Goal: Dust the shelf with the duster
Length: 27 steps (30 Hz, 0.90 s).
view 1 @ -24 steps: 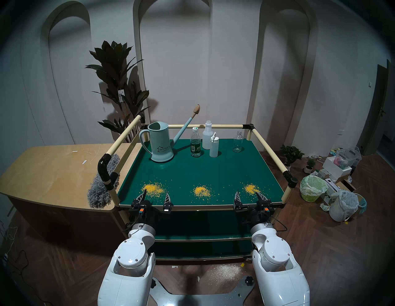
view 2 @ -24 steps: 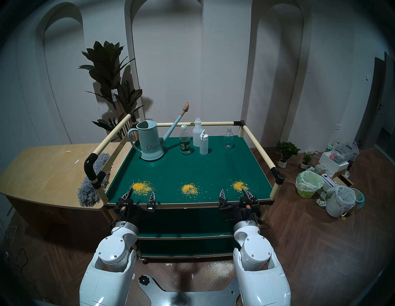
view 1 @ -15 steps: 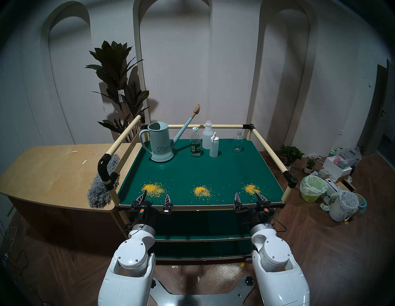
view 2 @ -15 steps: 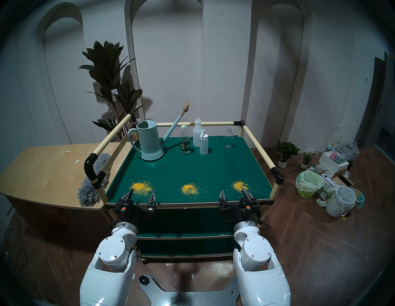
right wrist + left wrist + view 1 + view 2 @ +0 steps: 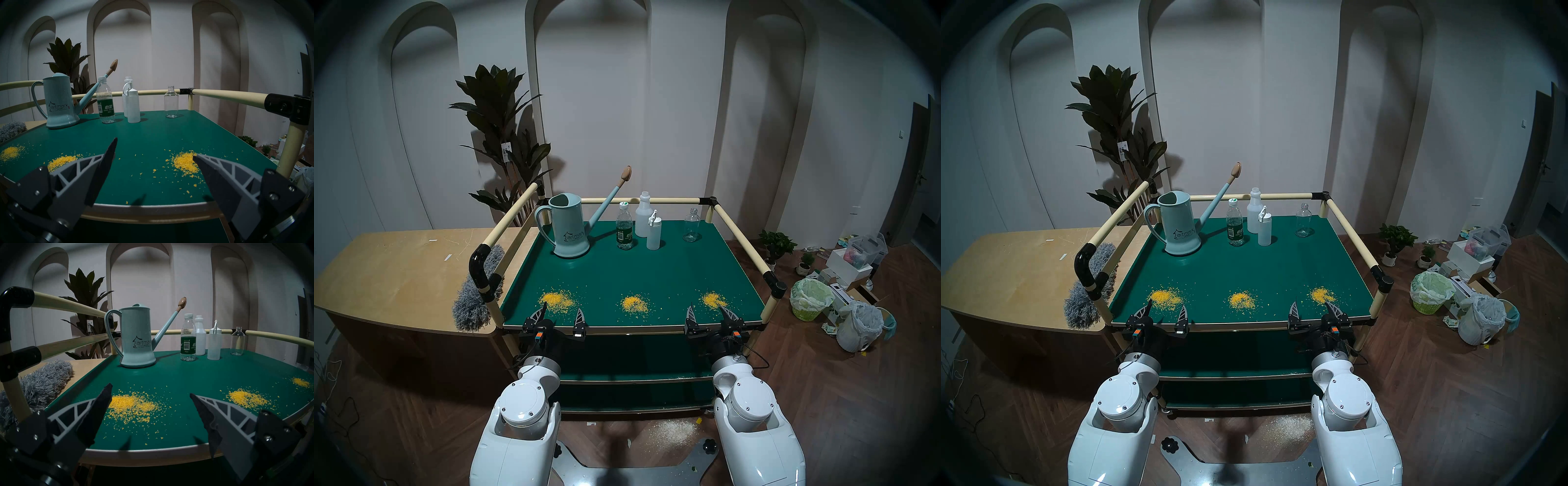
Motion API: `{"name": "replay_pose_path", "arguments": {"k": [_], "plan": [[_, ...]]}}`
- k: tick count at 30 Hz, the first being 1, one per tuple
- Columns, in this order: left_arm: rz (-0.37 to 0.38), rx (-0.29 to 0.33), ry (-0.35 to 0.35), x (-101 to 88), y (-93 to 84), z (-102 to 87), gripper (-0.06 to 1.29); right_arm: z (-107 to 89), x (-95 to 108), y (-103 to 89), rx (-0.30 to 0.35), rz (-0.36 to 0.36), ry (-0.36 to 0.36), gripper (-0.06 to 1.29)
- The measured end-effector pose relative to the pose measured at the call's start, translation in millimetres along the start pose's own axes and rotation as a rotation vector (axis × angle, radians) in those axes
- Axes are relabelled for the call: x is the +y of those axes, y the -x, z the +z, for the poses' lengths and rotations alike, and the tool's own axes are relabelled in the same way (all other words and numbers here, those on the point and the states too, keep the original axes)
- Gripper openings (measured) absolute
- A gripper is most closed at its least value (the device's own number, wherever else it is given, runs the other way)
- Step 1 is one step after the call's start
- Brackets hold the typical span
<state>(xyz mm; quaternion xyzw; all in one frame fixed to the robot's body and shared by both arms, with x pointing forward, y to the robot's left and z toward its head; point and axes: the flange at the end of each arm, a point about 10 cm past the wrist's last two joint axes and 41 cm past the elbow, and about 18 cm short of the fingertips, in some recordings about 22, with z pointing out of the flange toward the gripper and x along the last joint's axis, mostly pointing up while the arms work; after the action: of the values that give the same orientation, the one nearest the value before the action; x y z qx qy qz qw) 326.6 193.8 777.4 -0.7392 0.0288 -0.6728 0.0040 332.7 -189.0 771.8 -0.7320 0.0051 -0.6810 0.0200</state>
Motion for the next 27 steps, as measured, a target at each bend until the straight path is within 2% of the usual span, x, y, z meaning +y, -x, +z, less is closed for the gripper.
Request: {"name": "replay_pose_path", "arguments": {"k": [7, 11, 27], "plan": [[-0.003, 0.027, 0.012, 0.3, -1.4, -3.5, 1.26, 0.0, 0, 0.1, 0.0, 0.0, 0.0, 1.27], [-0.012, 0.054, 0.014, -1.5, -12.4, -7.3, 1.26, 0.0, -1, -0.6, 0.007, 0.008, -0.015, 1.27], [-0.01, 0.341, -0.025, -27.5, -117.6, -5.7, 1.26, 2.0, -1, -15.9, 0.047, 0.027, -0.06, 1.27]]}}
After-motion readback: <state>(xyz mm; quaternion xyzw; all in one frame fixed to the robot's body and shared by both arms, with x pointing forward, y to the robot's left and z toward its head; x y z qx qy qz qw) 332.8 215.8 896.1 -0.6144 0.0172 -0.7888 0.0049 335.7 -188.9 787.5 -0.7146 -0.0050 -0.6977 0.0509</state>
